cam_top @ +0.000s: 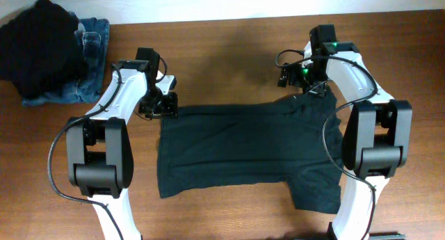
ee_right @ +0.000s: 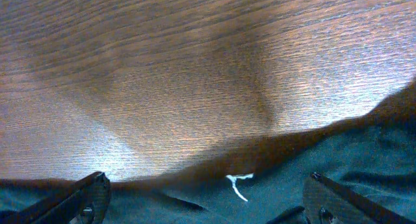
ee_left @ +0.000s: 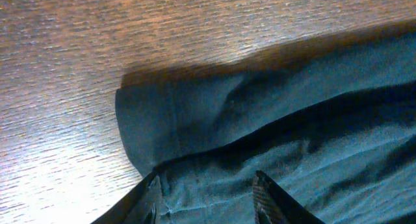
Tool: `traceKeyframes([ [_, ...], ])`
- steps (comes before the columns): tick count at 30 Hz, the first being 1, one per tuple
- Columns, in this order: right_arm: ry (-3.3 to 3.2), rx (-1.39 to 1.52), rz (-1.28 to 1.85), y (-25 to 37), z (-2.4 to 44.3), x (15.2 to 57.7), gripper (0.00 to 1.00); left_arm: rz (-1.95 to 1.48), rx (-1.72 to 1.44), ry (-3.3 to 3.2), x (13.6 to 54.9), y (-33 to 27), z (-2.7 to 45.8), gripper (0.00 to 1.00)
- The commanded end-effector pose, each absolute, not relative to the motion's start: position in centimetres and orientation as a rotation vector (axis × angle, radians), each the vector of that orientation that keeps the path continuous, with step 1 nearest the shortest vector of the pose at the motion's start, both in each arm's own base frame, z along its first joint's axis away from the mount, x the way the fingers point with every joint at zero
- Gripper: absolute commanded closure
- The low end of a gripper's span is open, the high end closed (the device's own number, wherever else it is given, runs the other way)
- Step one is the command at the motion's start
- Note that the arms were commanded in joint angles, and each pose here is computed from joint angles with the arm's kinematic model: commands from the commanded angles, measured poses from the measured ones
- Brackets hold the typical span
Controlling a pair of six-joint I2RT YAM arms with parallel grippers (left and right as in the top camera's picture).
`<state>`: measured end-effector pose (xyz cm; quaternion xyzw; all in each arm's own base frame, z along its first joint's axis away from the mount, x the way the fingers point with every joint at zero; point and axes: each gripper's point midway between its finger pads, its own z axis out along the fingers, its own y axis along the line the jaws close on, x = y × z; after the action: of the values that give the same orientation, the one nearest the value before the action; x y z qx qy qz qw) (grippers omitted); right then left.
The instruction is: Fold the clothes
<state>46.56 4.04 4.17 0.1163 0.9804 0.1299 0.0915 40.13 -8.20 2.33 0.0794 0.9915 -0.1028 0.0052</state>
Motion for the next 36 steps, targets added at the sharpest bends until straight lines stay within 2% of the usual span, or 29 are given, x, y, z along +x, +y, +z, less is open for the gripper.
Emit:
traceKeyframes([
  [1, 2.923, 0.352, 0.369, 4.1, 3.8, 46.4, 0.01, -0.345, 0.272, 3.103, 40.2, -8.4, 2.2, 0.56],
  [13, 2.923, 0.352, 0.369, 4.1, 3.8, 46.4, 0.01, -0.344, 0.272, 3.103, 40.2, -8.4, 2.2, 0.99],
  [23, 2.923, 0.348, 0.368, 4.1, 3.8, 46.4, 0.01, -0.291, 0.272, 3.107, 40.2, -7.9, 2.1, 0.99],
  [27, 2.923, 0.348, 0.368, 4.1, 3.8, 46.4, 0.01, -0.167, 0.271, 3.110, 40.5, -6.5, 1.9, 0.77],
  [30, 2.923, 0.348, 0.369, 4.1, 3.8, 46.4, 0.01, -0.151, 0.271, 3.093, 40.9, -6.4, 1.9, 0.73],
  [36, 2.923, 0.348, 0.369, 4.1, 3.8, 46.4, 0.02, -0.152, 0.270, 3.062, 41.7, -6.5, 2.0, 0.73],
])
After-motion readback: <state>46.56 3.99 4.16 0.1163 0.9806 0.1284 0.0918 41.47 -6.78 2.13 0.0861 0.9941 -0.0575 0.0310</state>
